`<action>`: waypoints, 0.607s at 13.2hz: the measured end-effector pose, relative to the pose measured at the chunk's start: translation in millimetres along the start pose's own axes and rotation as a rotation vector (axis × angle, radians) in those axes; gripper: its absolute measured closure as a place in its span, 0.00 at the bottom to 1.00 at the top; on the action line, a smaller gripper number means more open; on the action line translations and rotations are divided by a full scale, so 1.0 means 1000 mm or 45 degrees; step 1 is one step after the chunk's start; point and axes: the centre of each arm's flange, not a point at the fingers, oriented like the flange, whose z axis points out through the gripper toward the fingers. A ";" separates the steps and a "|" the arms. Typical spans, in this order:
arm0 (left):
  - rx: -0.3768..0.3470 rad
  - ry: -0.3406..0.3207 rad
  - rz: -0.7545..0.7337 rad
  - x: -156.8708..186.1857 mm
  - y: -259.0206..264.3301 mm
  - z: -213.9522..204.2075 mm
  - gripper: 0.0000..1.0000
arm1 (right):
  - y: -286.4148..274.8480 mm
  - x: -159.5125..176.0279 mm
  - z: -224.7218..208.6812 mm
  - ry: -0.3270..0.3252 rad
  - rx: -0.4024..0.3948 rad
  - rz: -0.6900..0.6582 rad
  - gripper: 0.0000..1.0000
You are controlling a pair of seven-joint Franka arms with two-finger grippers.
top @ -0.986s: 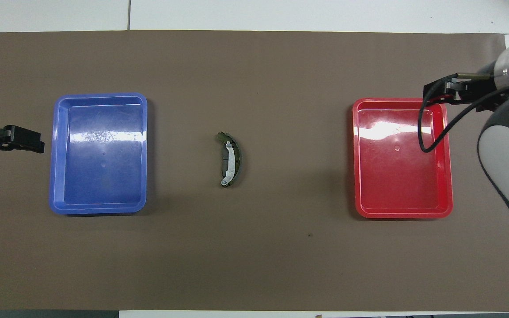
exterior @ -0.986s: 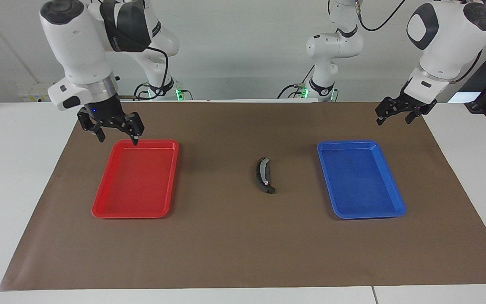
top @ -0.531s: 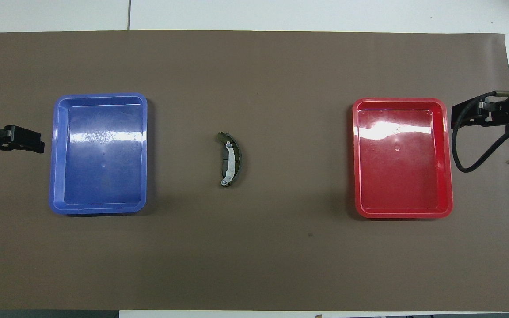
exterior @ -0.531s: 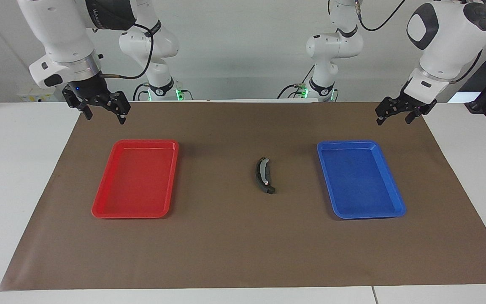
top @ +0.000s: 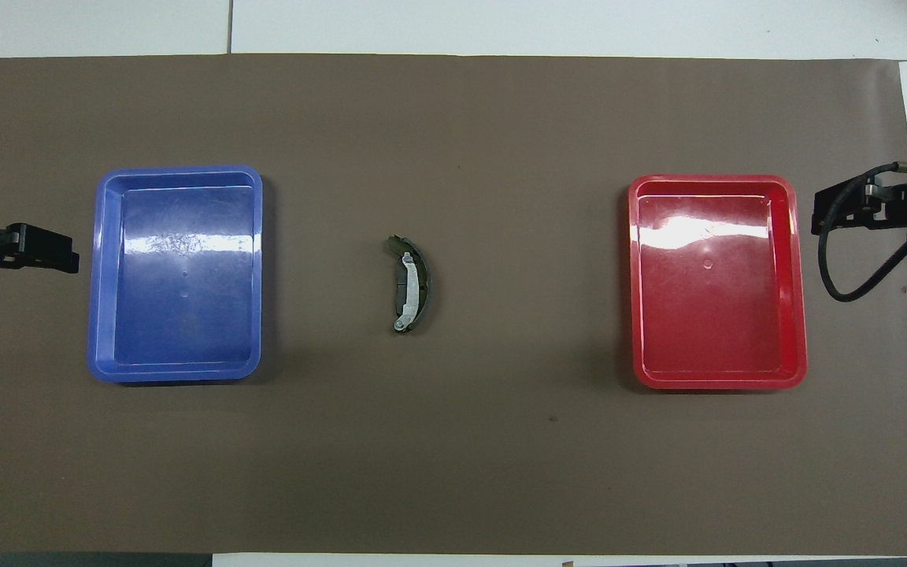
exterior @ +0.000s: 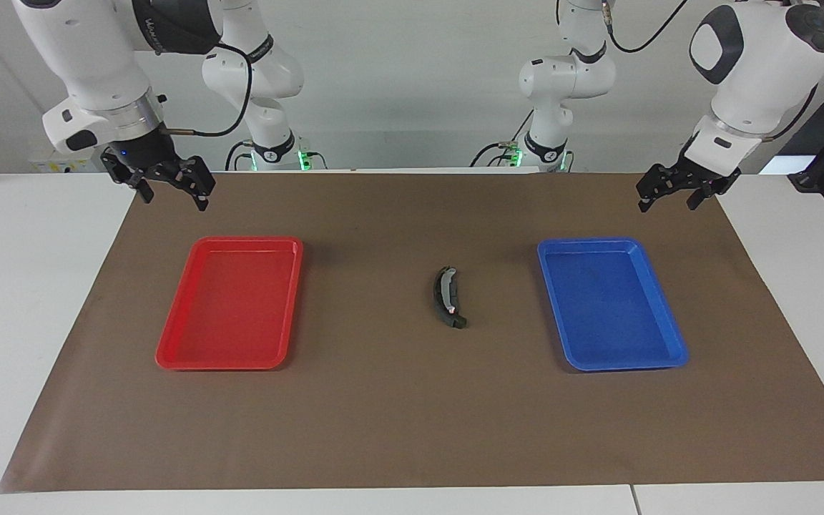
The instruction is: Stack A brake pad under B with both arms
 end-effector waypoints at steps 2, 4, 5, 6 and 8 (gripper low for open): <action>0.000 0.000 0.000 0.000 0.000 0.000 0.00 | 0.007 0.000 0.001 -0.012 0.000 0.016 0.00; 0.000 0.000 0.000 0.000 0.000 0.000 0.00 | 0.012 0.001 0.002 -0.018 0.004 0.029 0.00; 0.000 0.000 0.000 0.000 0.000 0.000 0.00 | 0.012 0.001 0.002 -0.019 0.007 0.030 0.00; 0.000 0.000 0.000 0.000 0.000 0.000 0.00 | 0.012 0.001 0.002 -0.019 0.009 0.029 0.00; 0.000 0.000 0.000 0.000 0.000 0.000 0.00 | 0.009 0.000 0.000 -0.020 0.012 0.023 0.00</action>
